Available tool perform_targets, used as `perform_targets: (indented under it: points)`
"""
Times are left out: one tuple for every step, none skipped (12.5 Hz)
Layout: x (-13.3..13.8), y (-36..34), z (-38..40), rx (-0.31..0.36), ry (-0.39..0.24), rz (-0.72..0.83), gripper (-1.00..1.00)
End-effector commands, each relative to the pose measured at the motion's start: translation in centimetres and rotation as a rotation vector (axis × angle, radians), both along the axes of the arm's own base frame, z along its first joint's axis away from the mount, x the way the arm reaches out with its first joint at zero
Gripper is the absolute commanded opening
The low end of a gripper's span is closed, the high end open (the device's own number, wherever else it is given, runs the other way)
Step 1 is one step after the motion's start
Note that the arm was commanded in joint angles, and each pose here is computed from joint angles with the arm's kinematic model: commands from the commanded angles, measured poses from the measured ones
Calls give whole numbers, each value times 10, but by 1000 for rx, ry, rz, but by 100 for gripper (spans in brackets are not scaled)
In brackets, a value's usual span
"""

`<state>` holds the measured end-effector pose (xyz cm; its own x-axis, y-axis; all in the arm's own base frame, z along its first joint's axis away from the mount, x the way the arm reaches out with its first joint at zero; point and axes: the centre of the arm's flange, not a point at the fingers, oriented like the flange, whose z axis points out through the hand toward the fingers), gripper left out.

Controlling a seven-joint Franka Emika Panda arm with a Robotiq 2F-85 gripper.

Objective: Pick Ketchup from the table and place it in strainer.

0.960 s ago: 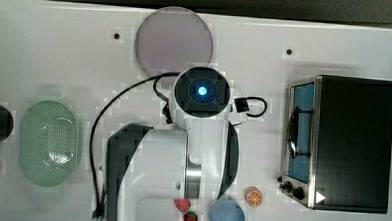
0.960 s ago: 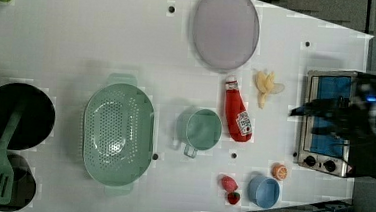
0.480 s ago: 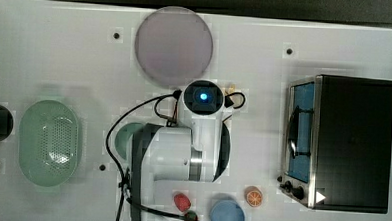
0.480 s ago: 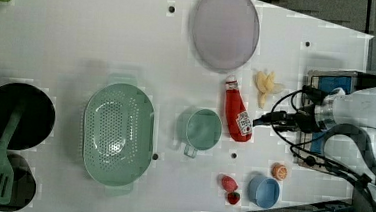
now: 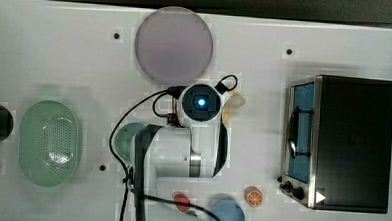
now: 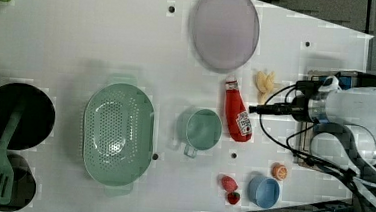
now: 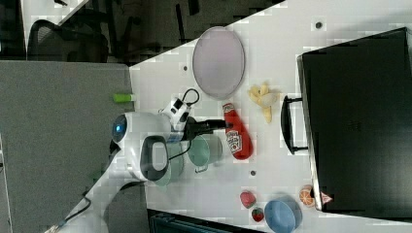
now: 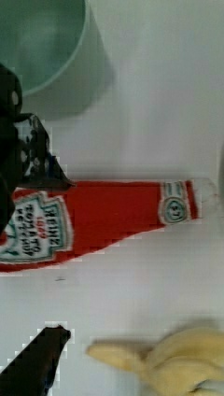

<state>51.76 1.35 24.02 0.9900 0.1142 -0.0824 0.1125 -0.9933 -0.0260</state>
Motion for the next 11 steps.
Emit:
perform_targets:
  points:
    - [-10,9,-48,11,69,95,100]
    - [-13,9,-59,15,80,94,100]
    - [-13,9,-68,18,82,93,100]
    - [-13,9,-75,22,72,92,100]
    - [-12,9,-81,24,59,90,100]
    - [-14,10,-88,27,63,90,100]
    - [-16,11,-92,29,72,93,100]
    - [-17,12,-94,29,76,94,93]
    - [-14,12,-92,29,69,93,70]
    - [-14,10,-91,28,68,90,45]
    - [-12,9,-88,27,62,88,25]
